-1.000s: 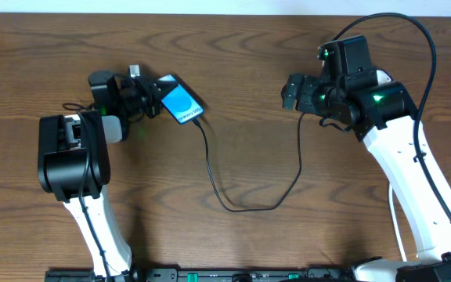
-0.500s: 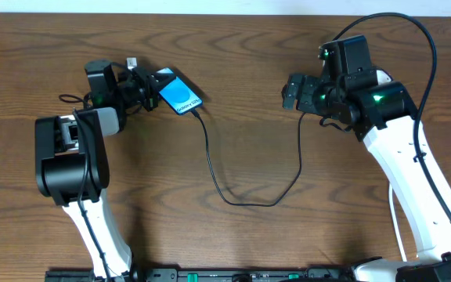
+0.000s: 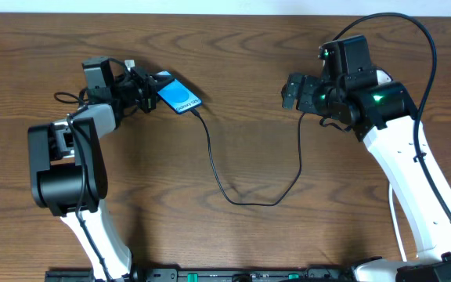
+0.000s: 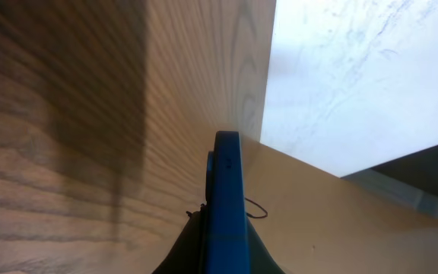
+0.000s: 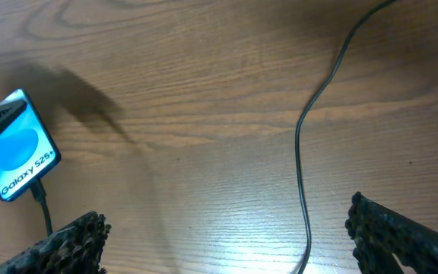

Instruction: Plug charger to phone and switch on socket

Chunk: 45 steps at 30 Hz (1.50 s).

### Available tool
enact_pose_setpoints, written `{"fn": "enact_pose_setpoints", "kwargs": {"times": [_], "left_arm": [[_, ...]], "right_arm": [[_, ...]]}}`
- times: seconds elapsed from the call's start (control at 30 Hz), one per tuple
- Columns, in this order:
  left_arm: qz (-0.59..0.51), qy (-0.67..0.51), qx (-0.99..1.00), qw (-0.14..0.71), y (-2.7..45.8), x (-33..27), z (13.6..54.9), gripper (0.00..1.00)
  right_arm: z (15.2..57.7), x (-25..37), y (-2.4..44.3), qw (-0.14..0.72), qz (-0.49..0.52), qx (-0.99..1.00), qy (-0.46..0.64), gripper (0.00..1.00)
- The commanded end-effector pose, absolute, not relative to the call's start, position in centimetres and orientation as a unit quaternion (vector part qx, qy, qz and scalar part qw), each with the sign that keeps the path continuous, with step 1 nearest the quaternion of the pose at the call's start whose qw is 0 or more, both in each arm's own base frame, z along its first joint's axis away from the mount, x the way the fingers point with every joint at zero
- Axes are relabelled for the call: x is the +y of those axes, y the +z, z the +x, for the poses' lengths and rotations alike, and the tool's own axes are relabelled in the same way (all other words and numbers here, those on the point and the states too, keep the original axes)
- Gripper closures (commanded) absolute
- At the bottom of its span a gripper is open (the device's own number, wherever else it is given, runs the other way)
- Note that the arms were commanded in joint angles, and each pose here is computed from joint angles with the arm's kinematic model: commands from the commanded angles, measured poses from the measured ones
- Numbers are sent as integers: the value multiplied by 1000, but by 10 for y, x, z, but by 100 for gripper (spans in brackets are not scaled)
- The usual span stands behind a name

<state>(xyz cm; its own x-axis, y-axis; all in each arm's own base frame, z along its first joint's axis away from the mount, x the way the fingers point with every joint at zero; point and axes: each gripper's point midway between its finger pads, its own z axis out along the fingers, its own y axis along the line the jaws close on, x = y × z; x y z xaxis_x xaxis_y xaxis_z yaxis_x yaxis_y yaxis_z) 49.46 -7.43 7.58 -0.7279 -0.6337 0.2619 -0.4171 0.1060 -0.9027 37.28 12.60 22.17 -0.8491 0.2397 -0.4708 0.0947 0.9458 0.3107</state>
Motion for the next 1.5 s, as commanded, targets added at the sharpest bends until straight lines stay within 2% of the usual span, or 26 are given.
{"fn": "enact_pose_setpoints", "kwargs": {"times": [0.0,0.77,1.0,1.47], "left_arm": [[-319,-560,753,135,102,-71,499,93],[-314,-429,840,107,39,-57,457,93],[-280,-419,856,114,35,-57,452,93],[-291,-348,885,106,13,-41,439,93]], "right_arm": [[373,126,232,275,81,948,138,1],[374,127,233,278,80,947,140,1],[374,127,233,279,80,947,140,1],[374,127,233,278,80,947,140,1]]}}
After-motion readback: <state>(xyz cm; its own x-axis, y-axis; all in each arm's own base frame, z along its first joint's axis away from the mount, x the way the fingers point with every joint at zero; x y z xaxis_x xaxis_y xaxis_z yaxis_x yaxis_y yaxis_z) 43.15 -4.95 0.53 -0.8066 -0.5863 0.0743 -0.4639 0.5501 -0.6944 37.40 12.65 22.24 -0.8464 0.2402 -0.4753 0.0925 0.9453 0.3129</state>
